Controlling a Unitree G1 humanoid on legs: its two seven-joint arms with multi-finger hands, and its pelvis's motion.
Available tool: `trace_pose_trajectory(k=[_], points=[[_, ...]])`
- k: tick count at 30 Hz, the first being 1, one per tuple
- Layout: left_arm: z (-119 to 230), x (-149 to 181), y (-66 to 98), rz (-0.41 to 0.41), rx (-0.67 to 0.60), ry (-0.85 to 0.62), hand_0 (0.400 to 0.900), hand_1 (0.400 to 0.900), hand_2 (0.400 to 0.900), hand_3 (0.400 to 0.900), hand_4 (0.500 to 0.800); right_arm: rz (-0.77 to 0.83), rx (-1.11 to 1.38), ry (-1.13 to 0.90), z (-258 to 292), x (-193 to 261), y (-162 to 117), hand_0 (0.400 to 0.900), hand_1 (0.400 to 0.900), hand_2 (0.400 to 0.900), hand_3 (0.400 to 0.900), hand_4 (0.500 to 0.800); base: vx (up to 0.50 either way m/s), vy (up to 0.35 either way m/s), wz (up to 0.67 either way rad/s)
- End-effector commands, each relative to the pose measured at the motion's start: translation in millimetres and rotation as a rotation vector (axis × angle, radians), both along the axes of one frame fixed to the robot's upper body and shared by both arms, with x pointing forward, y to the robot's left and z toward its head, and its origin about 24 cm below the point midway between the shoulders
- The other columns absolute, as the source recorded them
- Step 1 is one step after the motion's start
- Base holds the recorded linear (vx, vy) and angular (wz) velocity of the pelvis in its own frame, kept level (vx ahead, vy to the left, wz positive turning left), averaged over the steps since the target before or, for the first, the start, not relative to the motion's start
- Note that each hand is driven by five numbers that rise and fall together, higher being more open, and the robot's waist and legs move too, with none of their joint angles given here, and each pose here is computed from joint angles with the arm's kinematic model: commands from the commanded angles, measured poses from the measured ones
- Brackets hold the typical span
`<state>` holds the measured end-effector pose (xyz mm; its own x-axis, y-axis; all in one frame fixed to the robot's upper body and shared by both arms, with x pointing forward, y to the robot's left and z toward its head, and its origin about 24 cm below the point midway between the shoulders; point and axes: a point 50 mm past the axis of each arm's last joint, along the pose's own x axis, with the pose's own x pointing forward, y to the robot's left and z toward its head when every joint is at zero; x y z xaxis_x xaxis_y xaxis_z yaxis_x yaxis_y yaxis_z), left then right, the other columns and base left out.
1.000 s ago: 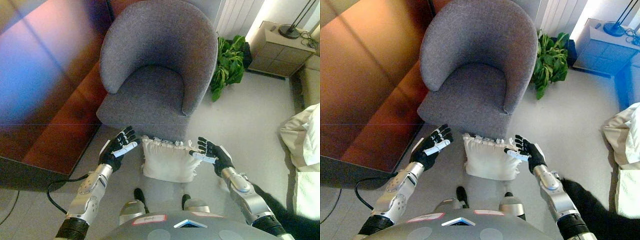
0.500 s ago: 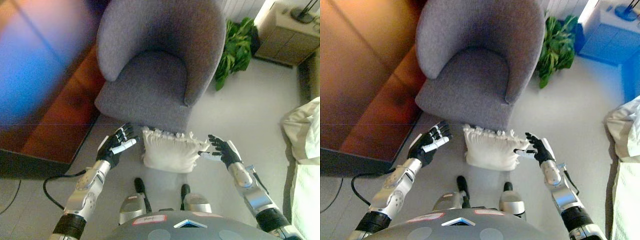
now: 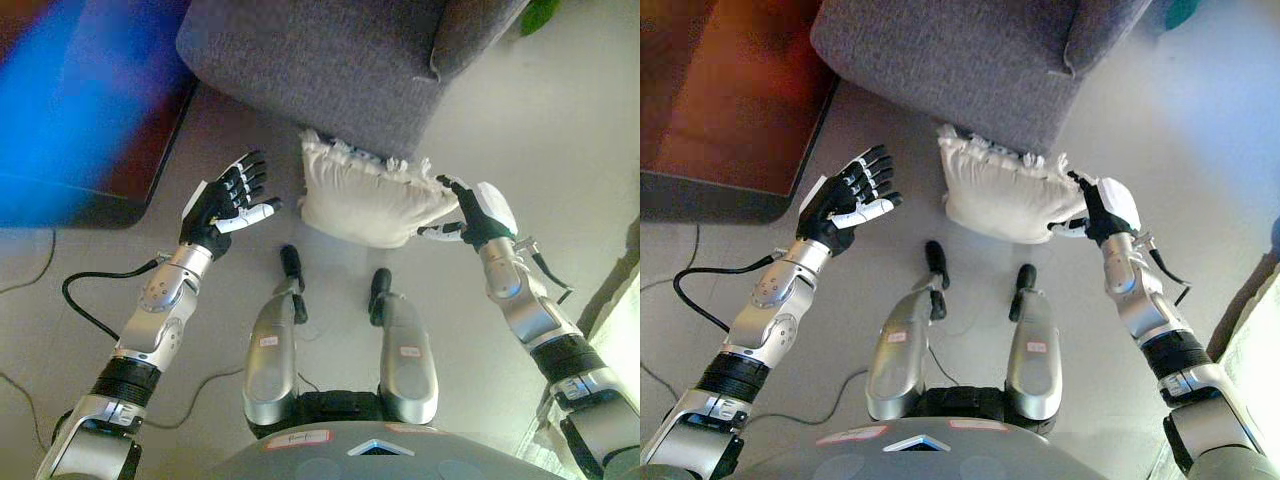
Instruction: Pick up the pillow and put it on the sofa.
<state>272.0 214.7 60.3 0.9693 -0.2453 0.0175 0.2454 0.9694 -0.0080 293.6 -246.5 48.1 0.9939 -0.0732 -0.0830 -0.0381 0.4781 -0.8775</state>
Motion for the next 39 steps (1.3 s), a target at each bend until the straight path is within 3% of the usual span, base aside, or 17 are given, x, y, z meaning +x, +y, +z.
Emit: trace_pose_trajectory(k=[1, 11, 17, 26, 39], points=[[55, 5, -22.9, -0.098, -0.073, -0.282, 0.9, 0.9, 0.9, 0.9, 0.8, 0.012, -0.189, -0.215, 45, 20, -6, 0.9, 0.9, 0.9, 0.9, 0.8, -0.098, -0.056, 0.11], [79, 10, -28.4, -0.126, -0.059, -0.365, 0.9, 0.9, 0.9, 0.9, 0.8, -0.113, -0.228, -0.282, 75, 36, -27, 0.9, 0.9, 0.9, 0.9, 0.8, -0.041, -0.097, 0.2], [76, 5, -30.5, -0.138, -0.059, -0.354, 0.9, 0.9, 0.9, 0.9, 0.8, -0.243, -0.265, -0.342, 85, 38, -43, 0.9, 0.9, 0.9, 0.9, 0.8, 0.012, -0.091, 0.1], [77, 2, -33.2, -0.179, -0.052, -0.35, 0.9, 0.9, 0.9, 0.9, 0.8, -0.19, -0.123, -0.174, 97, 53, -46, 0.9, 0.9, 0.9, 0.9, 0.8, 0.026, -0.041, 0.05], [82, 2, -35.0, -0.238, -0.031, -0.341, 0.9, 0.9, 0.9, 0.9, 0.8, -0.158, -0.164, -0.221, 138, 71, -43, 0.9, 0.9, 0.9, 0.9, 0.8, 0.008, -0.011, 0.02]])
